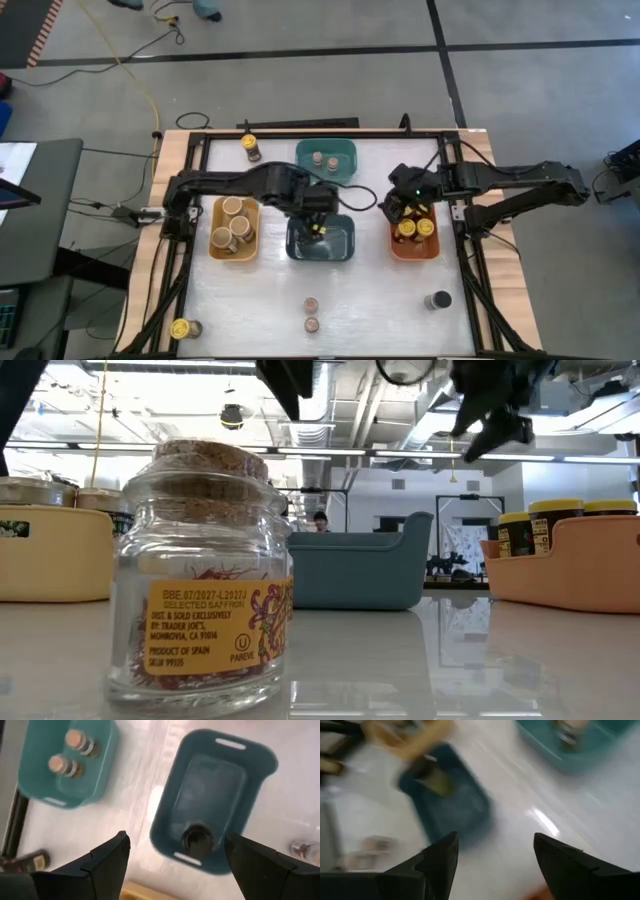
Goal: Sort spices by type
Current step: Put the black seasoning bottle into the blue bin
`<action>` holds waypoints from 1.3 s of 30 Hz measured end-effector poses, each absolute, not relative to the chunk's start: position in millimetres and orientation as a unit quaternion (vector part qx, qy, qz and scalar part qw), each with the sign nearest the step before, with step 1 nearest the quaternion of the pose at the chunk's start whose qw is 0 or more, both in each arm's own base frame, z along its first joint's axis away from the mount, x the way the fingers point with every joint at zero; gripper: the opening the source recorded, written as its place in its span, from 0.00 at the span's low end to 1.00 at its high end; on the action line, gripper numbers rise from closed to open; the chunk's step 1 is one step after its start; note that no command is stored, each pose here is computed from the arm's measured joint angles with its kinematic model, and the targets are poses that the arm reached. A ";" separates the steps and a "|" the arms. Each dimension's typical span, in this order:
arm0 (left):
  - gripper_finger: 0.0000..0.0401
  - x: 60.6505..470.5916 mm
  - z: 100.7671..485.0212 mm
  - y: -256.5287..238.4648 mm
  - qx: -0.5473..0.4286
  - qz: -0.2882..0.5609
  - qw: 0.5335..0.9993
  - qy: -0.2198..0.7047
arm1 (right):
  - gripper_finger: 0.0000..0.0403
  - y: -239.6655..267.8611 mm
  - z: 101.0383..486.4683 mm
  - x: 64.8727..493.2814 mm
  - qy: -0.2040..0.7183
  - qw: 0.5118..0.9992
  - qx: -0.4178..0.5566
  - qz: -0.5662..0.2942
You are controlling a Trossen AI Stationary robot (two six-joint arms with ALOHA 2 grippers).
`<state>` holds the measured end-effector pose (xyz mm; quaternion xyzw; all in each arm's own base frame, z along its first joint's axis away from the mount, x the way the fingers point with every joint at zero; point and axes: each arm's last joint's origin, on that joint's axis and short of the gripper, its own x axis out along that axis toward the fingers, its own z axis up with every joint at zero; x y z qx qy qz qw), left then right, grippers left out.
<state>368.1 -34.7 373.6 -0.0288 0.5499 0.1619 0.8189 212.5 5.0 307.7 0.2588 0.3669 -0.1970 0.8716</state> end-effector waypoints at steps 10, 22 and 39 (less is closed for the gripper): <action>0.77 301.4 353.7 -44.1 -0.075 0.191 0.859 0.469 | 0.71 45.0 349.0 237.1 0.329 0.906 0.217 -0.155; 0.77 204.0 323.8 -61.6 -0.183 0.164 0.881 0.404 | 0.71 100.3 362.2 246.9 0.536 0.740 0.255 -0.316; 0.77 177.6 338.7 -78.5 -0.210 0.105 0.908 0.348 | 0.71 198.5 308.6 160.2 0.533 0.629 0.374 -0.425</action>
